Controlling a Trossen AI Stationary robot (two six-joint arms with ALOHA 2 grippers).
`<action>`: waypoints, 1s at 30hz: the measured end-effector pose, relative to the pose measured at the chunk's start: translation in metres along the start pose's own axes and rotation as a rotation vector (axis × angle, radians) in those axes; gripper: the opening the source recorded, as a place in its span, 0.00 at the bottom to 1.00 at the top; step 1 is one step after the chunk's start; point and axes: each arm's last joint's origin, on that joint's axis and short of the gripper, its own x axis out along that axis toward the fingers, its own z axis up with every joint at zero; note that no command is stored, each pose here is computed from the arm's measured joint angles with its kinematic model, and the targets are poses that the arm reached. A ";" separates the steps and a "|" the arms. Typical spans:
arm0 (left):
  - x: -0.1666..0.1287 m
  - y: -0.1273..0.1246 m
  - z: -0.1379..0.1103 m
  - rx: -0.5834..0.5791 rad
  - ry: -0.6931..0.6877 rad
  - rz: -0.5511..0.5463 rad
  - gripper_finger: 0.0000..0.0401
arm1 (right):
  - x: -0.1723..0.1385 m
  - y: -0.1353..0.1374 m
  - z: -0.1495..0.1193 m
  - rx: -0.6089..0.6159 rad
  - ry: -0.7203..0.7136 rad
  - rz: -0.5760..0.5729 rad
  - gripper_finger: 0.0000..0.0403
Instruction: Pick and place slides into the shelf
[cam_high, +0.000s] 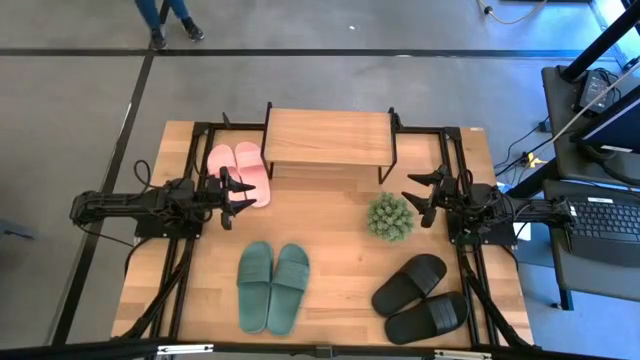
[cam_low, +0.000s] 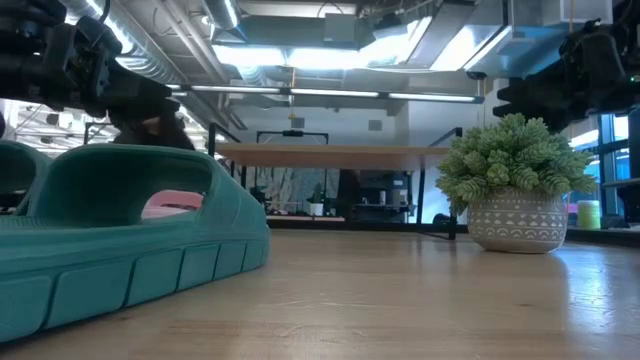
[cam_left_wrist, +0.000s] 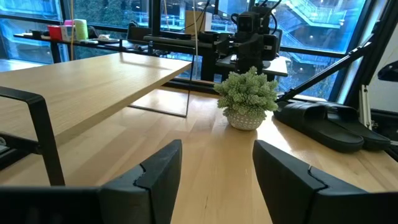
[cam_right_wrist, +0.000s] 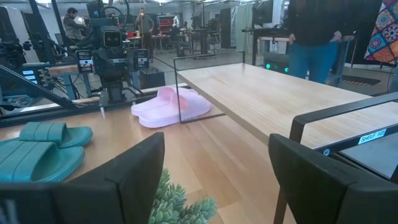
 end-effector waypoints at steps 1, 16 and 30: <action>0.000 0.000 0.000 0.000 0.001 0.000 0.48 | 0.000 0.000 0.001 0.003 -0.007 0.000 0.71; 0.000 0.000 0.000 0.000 0.000 -0.001 0.48 | 0.000 0.000 0.002 0.009 -0.015 0.001 0.71; 0.000 0.000 0.000 0.000 0.000 -0.001 0.48 | 0.000 0.000 0.001 0.011 -0.014 0.001 0.71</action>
